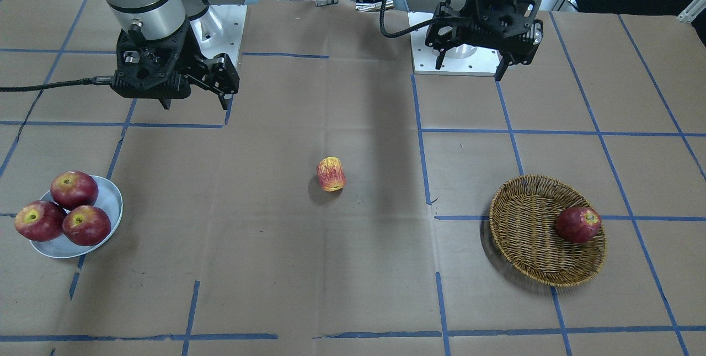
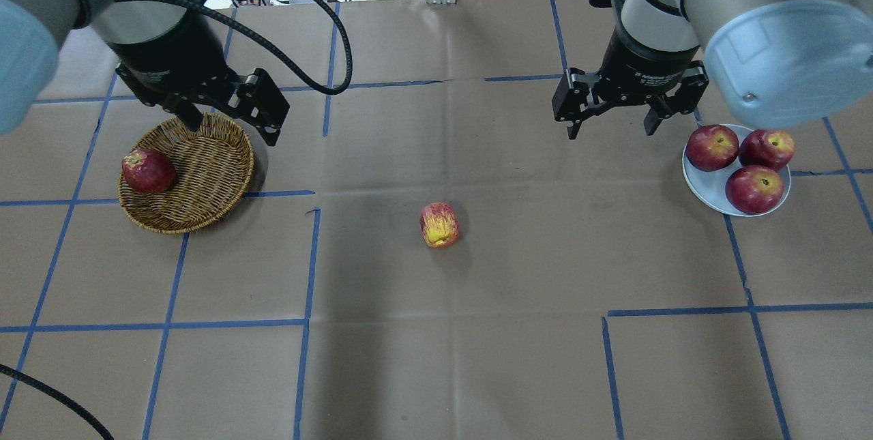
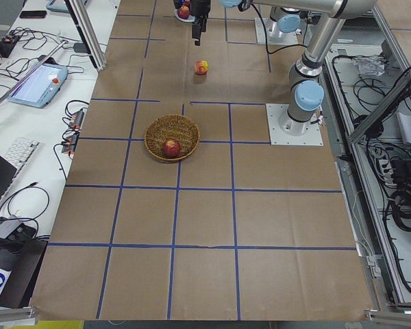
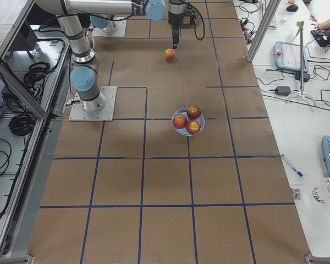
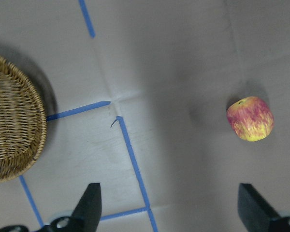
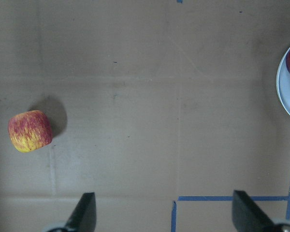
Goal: Transfer apple from basket to plate
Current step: 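Move the right gripper down over the apple on the table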
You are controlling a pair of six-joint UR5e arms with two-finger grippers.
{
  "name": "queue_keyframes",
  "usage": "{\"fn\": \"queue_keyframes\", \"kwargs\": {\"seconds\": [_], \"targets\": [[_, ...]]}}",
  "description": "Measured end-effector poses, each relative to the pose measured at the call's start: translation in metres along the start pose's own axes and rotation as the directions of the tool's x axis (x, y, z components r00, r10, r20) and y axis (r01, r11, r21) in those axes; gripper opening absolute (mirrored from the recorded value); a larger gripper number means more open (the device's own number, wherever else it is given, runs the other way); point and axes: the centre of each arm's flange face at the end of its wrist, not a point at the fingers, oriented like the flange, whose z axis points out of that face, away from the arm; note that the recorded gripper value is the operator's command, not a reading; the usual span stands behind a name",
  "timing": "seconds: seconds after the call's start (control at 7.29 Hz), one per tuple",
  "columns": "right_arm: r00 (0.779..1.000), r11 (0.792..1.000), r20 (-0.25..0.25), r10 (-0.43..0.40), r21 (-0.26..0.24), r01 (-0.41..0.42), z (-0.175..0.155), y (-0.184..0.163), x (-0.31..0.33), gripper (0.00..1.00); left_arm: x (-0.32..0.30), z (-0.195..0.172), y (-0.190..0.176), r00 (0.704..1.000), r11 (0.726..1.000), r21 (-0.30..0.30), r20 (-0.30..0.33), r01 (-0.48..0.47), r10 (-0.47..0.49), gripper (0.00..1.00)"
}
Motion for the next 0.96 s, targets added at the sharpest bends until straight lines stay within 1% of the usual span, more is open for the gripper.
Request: {"fn": "queue_keyframes", "kwargs": {"seconds": [0.27,0.41,0.69,0.96], "targets": [[1.000,1.000,0.002,0.025,-0.001,-0.025,0.012,0.006,-0.044,1.00,-0.008,-0.010,0.014,1.000,1.000,-0.007,0.003,-0.003,0.003,0.99],[0.999,0.999,0.003,0.038,0.009,-0.038,0.026,0.006,-0.075,1.00,-0.009,-0.012,0.016,1.000,1.000,-0.005,0.002,0.004,-0.004,0.99],[0.999,0.999,0.000,0.044,0.017,-0.044,0.075,0.007,-0.149,1.00,-0.010,-0.011,0.016,1.000,1.000,-0.009,0.002,0.006,-0.006,0.99],[1.000,1.000,-0.004,0.007,0.016,-0.007,0.129,0.011,-0.200,1.00,-0.012,-0.006,0.013,1.000,1.000,-0.023,-0.001,-0.002,0.002,0.99]]}}
